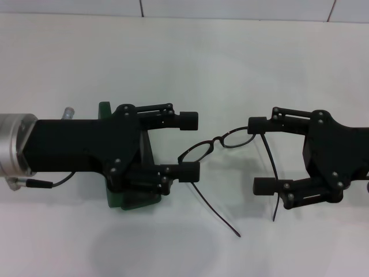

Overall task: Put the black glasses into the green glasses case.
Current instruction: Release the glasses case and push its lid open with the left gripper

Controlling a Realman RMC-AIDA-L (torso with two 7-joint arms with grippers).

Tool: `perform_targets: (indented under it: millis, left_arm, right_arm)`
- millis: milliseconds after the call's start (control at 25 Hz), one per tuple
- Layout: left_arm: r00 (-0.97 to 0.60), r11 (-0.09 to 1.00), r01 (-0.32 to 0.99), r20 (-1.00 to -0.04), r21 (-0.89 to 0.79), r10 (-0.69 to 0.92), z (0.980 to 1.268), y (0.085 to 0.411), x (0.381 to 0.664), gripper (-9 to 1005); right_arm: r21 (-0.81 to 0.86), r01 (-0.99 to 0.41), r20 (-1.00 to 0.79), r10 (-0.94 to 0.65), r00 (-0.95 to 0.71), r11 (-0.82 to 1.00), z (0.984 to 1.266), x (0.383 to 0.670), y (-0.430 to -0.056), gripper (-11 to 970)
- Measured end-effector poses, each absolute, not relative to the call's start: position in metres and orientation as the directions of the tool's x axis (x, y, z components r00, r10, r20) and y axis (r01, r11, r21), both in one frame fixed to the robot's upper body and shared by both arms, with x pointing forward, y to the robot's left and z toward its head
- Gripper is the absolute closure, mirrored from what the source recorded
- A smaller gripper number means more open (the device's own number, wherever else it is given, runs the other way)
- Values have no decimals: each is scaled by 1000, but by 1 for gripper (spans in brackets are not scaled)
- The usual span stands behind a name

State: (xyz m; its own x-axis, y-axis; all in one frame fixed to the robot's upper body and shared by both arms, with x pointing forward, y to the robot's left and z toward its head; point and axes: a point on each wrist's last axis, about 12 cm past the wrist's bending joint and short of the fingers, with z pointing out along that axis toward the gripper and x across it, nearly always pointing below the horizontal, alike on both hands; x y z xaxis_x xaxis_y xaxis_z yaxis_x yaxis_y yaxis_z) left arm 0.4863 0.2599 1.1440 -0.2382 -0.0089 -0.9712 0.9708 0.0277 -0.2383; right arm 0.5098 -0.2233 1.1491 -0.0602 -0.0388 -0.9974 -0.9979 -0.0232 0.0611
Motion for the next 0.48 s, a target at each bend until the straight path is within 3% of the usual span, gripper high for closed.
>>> perform_targets:
  millis: [480]
  left_arm:
    - [-243,33,969,-970,-243,-10,1143,261,485,175]
  right_arm:
    - [63,-998,-998,-25,-62,-24,1150,509,-223,75]
